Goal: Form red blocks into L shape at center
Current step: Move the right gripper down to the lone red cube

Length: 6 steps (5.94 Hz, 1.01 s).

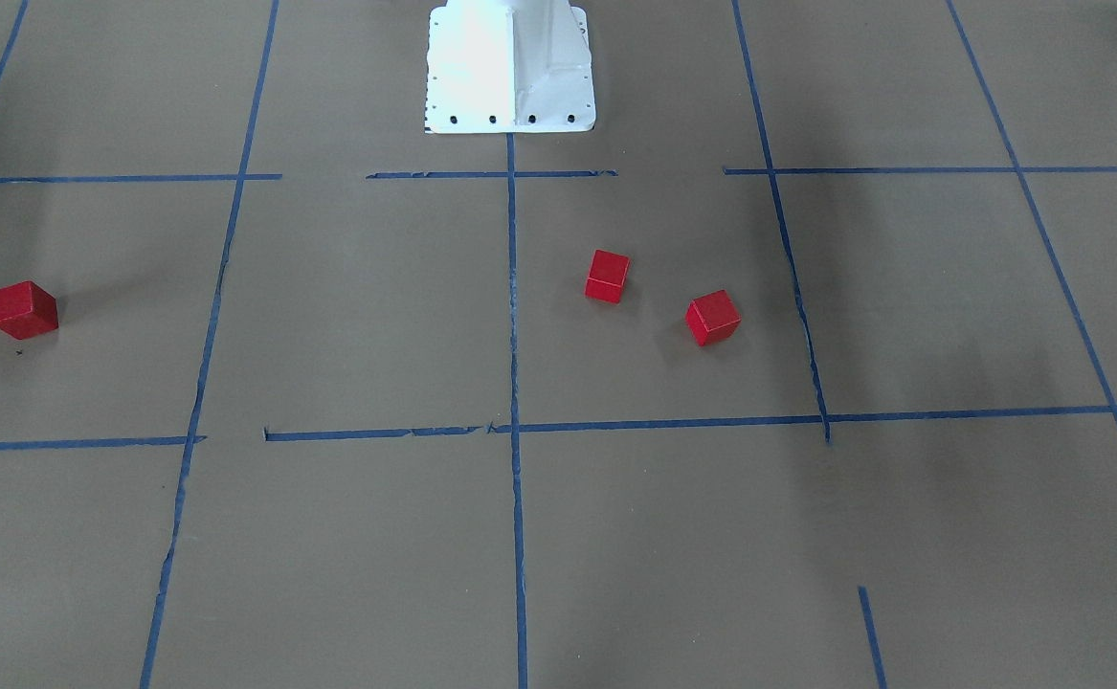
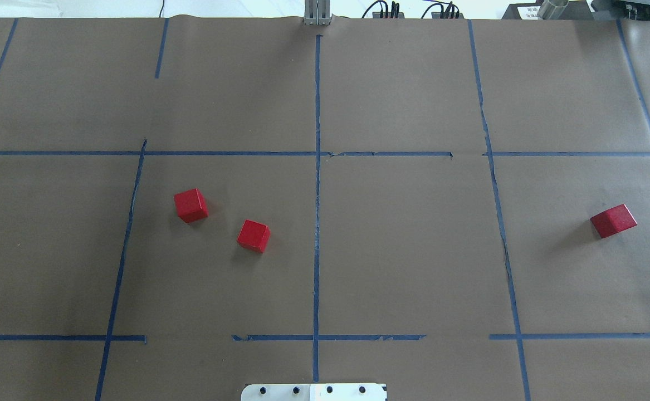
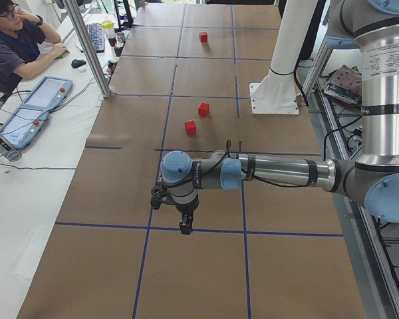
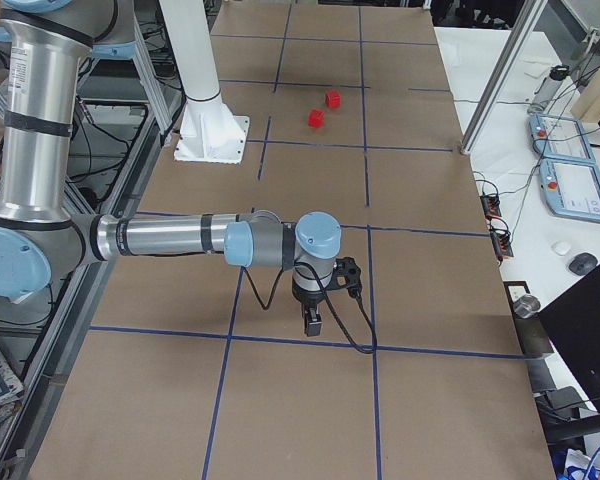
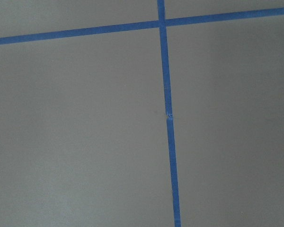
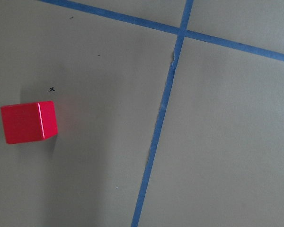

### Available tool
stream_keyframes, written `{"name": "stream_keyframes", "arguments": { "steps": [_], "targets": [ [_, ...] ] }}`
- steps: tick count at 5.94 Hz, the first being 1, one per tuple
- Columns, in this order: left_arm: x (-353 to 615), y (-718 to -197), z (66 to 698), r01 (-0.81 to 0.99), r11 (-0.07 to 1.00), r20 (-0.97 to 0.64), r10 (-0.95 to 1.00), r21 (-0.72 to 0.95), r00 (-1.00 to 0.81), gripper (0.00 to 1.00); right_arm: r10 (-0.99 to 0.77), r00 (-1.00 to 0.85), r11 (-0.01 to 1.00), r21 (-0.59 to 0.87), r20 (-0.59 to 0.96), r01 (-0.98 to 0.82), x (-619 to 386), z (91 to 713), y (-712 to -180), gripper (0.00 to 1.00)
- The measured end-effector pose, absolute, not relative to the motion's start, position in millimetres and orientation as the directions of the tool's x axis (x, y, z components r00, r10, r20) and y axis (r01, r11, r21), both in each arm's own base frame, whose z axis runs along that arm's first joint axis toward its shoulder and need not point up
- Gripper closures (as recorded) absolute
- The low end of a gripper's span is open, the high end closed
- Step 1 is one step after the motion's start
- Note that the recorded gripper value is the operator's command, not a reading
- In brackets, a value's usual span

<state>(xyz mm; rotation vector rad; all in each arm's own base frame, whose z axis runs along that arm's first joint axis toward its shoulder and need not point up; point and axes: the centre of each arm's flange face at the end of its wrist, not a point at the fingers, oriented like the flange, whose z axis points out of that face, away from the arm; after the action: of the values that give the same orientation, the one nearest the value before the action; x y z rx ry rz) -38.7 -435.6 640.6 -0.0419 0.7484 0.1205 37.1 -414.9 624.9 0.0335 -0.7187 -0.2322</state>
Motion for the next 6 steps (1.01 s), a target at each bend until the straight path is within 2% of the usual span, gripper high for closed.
{"name": "stream_keyframes", "arguments": {
  "steps": [3, 4, 6],
  "targets": [
    [-35.9, -435.6, 641.2, -0.131, 0.991, -0.681, 0.099, 0.004, 0.725, 0.0, -0.261, 0.711, 0.964, 0.136, 0.653, 0.229, 21.5, 613.7, -426.5, 0.0],
    [-35.1, -435.6, 641.3, -0.133, 0.991, -0.681, 0.1, 0.004, 0.725, 0.0, -0.311, 0.691, 0.949, 0.169, 0.653, 0.266, -6.2, 593.1, -445.7, 0.0],
    [-32.4, -435.8, 641.4, -0.139, 0.99, -0.681, 0.104, 0.004, 0.724, 0.0, -0.291, 0.683, 0.955, 0.165, 0.67, 0.246, -86.4, 536.0, -475.7, 0.0]
  ]
}}
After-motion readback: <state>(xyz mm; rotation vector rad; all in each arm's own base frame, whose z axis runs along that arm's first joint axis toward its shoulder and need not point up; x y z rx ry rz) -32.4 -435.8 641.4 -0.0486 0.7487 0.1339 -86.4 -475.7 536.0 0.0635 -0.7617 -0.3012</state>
